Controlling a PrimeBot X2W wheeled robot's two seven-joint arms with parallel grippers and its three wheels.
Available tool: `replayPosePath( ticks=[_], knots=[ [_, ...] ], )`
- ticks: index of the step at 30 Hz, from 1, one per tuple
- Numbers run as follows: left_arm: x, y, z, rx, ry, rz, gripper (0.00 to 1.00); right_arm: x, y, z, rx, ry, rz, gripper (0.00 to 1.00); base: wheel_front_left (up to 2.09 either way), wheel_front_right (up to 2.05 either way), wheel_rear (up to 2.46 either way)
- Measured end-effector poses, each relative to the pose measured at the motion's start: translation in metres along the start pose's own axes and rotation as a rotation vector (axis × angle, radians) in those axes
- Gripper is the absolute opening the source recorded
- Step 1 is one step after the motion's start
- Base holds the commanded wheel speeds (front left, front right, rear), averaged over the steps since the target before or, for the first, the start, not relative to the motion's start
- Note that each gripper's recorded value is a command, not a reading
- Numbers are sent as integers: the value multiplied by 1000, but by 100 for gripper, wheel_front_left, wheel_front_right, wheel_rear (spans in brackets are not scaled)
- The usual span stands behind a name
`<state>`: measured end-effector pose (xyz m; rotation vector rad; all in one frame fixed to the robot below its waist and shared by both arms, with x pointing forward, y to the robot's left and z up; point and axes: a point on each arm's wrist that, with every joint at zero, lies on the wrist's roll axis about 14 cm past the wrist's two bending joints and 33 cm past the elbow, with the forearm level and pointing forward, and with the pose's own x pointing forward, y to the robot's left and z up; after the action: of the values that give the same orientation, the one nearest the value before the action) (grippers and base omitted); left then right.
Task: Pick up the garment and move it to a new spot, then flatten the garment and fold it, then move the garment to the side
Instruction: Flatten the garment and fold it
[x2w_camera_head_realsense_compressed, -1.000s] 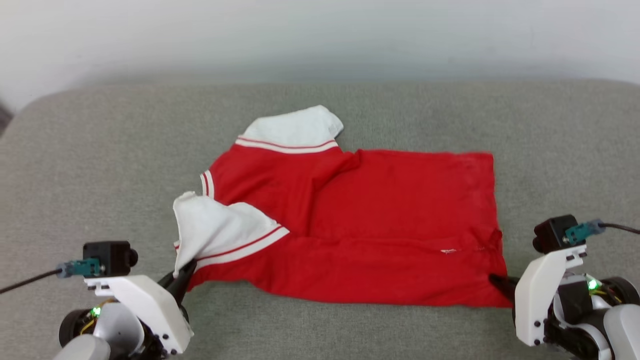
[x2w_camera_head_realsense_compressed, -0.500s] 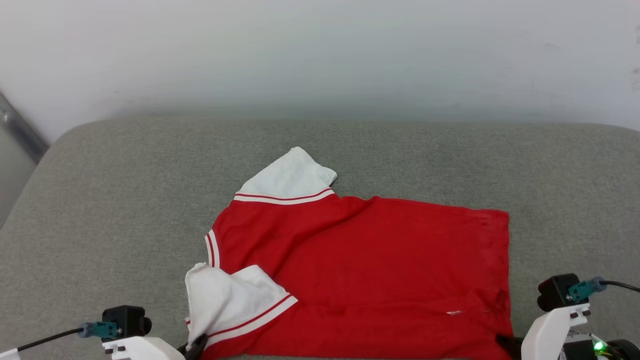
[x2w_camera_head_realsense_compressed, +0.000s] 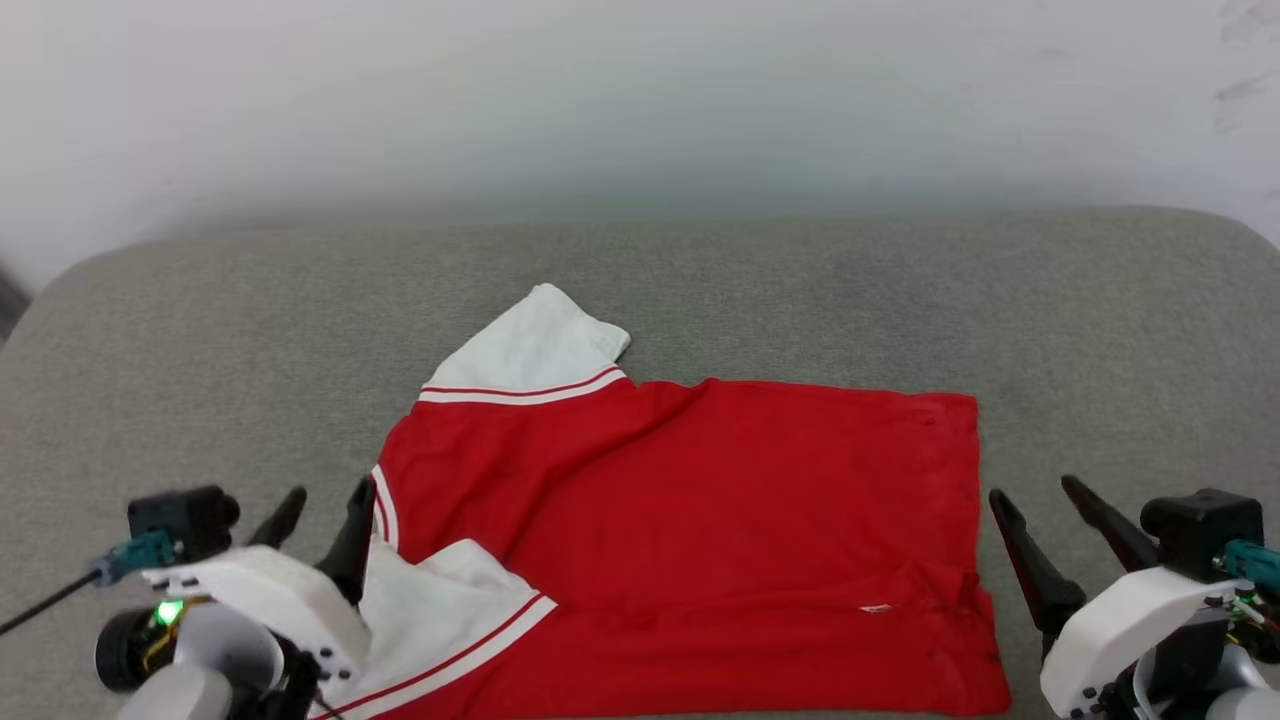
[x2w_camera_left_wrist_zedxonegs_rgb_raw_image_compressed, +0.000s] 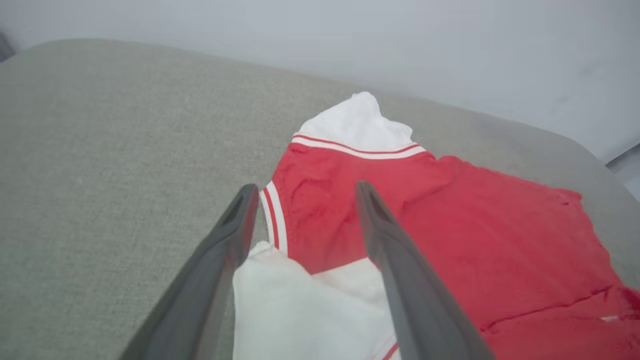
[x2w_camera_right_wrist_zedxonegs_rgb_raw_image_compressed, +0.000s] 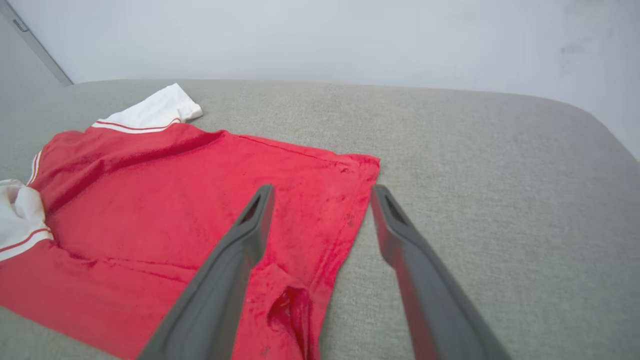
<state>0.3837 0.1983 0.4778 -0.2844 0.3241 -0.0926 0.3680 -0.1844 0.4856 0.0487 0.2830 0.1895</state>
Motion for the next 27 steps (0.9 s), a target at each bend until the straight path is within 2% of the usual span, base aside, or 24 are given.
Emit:
replayPosePath(
  ticks=[8,14,21,27],
  knots=[
    [51,-31,63,84,-163,-88,100,10,1,47,-27,-225,-40,100,0,0,0],
    [114,-46,87,131,-132,-163,100,33,-1,63,-30,-293,-56,100,0,0,0],
    [185,-61,65,202,117,-275,100,57,-12,45,-20,-257,-92,100,0,0,0],
    [219,-71,26,280,413,-345,100,58,-28,22,-7,-202,-150,100,0,0,0]
  ],
)
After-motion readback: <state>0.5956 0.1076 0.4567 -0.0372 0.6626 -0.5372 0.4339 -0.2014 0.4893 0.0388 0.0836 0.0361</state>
